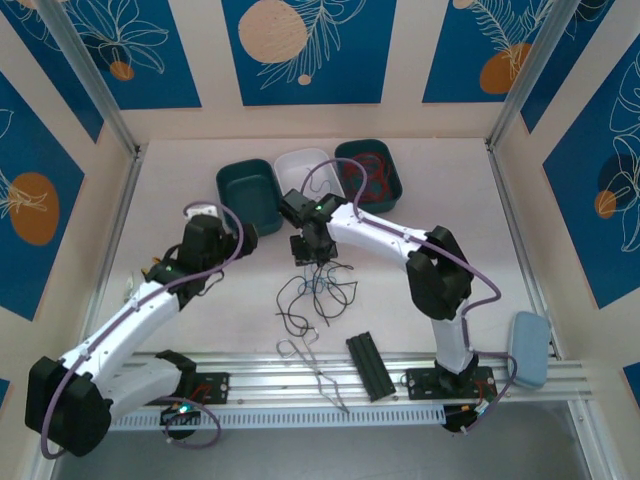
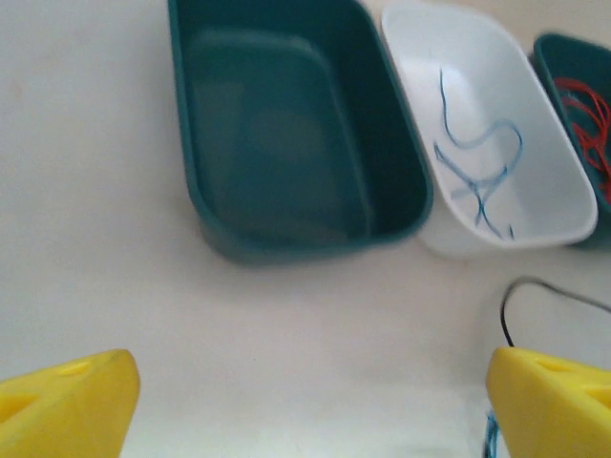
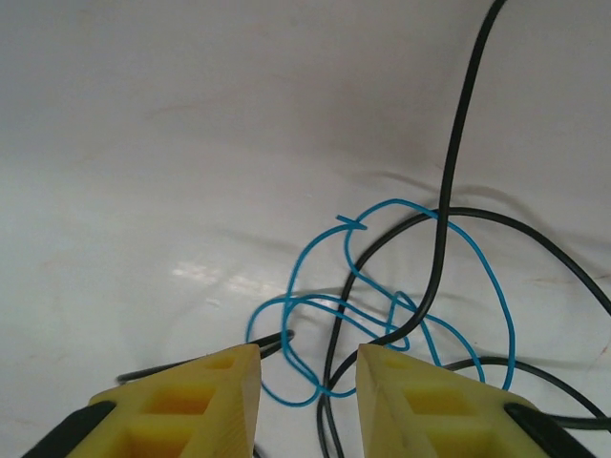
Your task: Untangle the cables
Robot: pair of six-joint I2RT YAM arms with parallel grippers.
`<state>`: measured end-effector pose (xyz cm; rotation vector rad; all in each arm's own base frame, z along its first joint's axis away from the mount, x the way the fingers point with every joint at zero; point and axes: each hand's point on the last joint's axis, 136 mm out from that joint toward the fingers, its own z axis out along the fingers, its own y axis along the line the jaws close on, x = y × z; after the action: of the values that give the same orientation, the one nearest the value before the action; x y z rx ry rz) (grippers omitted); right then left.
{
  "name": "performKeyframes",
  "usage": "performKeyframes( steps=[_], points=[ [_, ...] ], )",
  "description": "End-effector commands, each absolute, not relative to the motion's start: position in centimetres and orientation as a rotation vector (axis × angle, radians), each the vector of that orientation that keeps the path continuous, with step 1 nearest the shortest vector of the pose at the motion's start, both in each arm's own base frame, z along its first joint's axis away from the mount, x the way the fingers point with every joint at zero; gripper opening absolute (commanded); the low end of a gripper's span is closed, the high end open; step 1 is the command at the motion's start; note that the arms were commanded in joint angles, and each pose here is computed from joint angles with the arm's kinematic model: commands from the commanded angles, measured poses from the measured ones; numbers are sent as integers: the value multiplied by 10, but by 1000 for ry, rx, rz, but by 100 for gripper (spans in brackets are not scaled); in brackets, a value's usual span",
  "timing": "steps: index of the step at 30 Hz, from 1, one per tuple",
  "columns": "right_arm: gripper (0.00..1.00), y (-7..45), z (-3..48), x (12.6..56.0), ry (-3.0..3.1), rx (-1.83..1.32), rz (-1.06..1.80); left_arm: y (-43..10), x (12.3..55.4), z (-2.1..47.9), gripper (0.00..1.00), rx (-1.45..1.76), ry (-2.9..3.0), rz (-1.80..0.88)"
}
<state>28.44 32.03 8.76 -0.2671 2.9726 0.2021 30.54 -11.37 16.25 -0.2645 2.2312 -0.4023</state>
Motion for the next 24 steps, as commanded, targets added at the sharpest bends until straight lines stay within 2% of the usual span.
performKeyframes(
  steps=[1,11,15,21,24],
  points=[
    [32,318,88,282,3017,-228,179,-144,289,146,88,-257,2269,-666],
    [32,333,71,282,3064,-239,231,-199,237,94,71,-10,2442,-944],
    [33,334,62,283,3088,-234,213,-214,219,76,70,97,2505,-960],
    [33,325,48,282,3123,-197,139,-226,217,56,64,149,2545,-958],
    [33,327,42,281,3128,-201,162,-233,219,50,54,164,2558,-970]
  ],
)
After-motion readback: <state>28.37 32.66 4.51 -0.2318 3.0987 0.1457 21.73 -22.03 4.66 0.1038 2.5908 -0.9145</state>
